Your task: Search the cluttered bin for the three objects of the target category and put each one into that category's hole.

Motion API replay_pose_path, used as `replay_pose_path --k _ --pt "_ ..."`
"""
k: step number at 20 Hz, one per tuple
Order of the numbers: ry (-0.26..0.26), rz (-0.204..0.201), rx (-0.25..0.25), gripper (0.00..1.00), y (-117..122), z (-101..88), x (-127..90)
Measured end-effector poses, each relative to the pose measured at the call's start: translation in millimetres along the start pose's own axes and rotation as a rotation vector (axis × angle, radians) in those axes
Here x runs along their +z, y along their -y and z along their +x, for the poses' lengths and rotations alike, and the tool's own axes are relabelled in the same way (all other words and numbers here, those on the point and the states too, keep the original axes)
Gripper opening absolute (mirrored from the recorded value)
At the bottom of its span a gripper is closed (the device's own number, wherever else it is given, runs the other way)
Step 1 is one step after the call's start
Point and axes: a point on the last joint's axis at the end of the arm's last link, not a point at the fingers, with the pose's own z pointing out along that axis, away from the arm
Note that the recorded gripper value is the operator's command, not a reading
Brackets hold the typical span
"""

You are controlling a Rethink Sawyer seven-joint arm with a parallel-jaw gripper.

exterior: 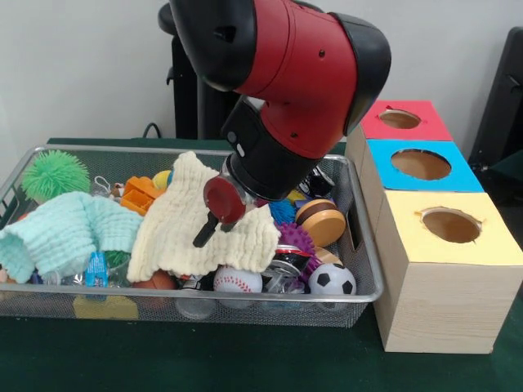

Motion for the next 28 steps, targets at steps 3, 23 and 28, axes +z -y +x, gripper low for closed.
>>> replay_pose_path --k 3,23,28 --pt "0.002 0.039 -0.012 1.0 5 0.6 -5" --pt "0.059 0.225 -0.025 1.0 40 -1.4 -60" --pt "0.074 0.208 -0.015 1.0 55 7.4 -57"
